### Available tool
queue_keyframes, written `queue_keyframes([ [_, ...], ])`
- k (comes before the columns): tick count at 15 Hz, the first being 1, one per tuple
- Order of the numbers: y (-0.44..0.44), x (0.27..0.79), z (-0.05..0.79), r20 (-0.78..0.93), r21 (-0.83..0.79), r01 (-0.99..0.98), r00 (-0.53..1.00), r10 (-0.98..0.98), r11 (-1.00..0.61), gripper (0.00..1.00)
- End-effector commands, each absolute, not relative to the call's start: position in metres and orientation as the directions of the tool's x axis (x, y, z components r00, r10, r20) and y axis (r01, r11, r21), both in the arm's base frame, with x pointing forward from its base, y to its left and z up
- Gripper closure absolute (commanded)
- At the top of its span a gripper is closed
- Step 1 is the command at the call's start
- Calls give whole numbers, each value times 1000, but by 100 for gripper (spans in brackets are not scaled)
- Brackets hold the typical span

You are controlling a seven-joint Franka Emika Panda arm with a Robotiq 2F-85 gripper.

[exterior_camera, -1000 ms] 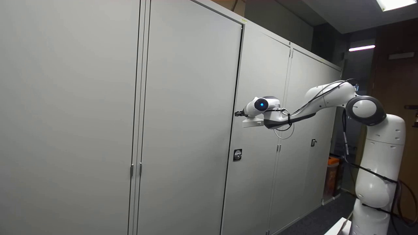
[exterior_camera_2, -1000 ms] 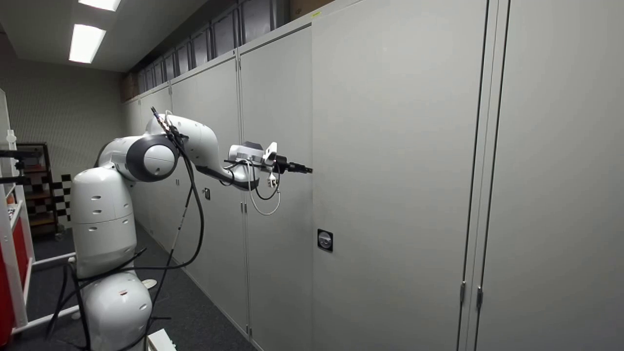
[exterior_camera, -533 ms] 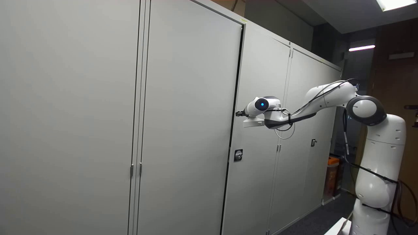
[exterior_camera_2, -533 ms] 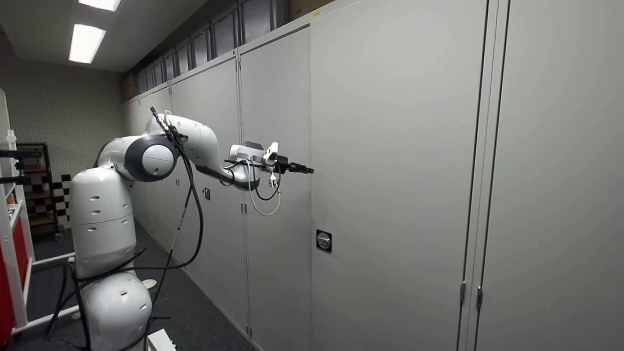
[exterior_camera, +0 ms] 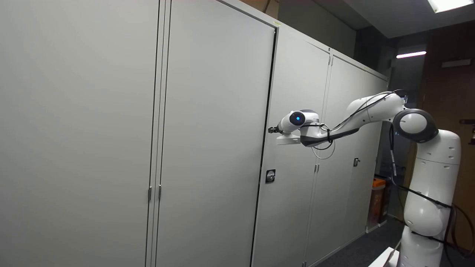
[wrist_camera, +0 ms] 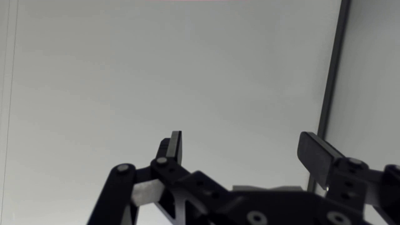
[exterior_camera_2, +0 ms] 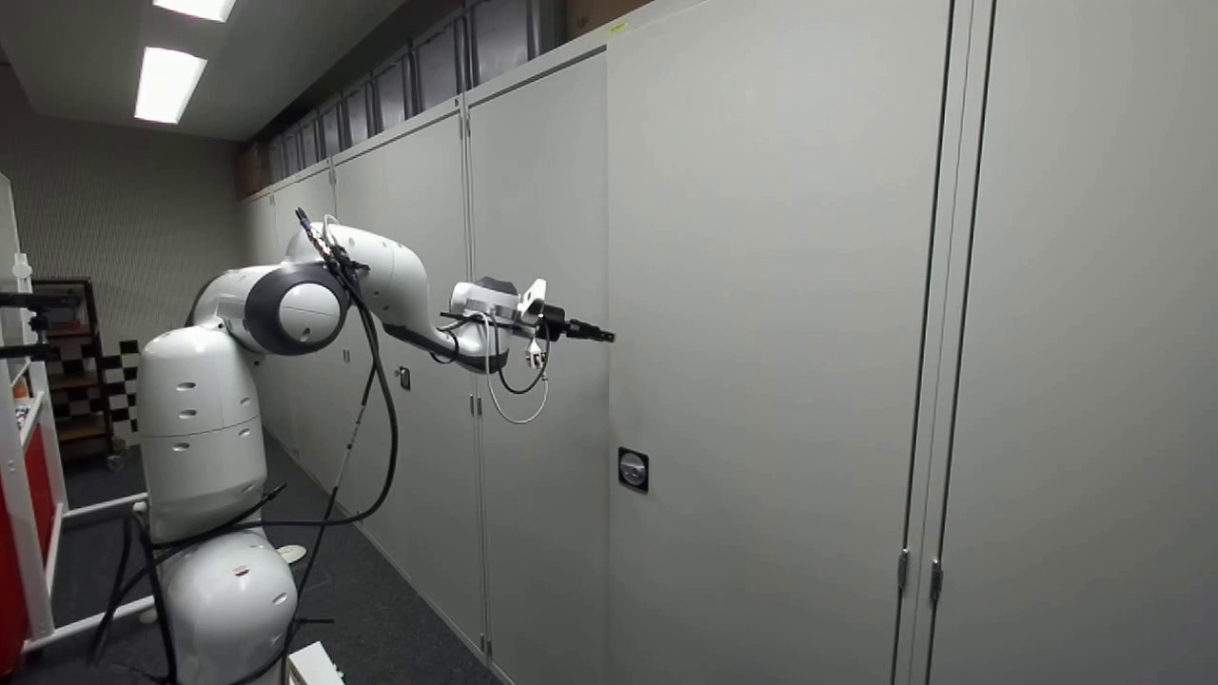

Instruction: Open the locker on the right

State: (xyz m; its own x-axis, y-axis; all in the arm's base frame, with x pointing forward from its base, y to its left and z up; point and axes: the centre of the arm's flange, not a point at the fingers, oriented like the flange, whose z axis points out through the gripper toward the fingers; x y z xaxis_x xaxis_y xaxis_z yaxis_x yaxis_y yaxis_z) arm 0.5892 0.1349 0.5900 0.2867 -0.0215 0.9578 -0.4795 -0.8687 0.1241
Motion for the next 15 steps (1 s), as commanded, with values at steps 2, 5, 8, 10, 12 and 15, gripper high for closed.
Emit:
queue_keyframes([
  [2, 135, 591, 598, 963, 94, -491, 266, -46, -866, 0],
  [5, 135, 595, 600, 964, 91, -489, 263, -47, -868, 0],
  [8, 140, 597, 602, 965, 90, -475, 259, -41, -875, 0],
  [10, 144, 599, 604, 966, 89, -467, 256, -38, -880, 0],
  [12, 146, 603, 604, 966, 89, -463, 255, -37, -882, 0],
  [15, 148, 609, 603, 966, 89, -462, 255, -36, -882, 0],
])
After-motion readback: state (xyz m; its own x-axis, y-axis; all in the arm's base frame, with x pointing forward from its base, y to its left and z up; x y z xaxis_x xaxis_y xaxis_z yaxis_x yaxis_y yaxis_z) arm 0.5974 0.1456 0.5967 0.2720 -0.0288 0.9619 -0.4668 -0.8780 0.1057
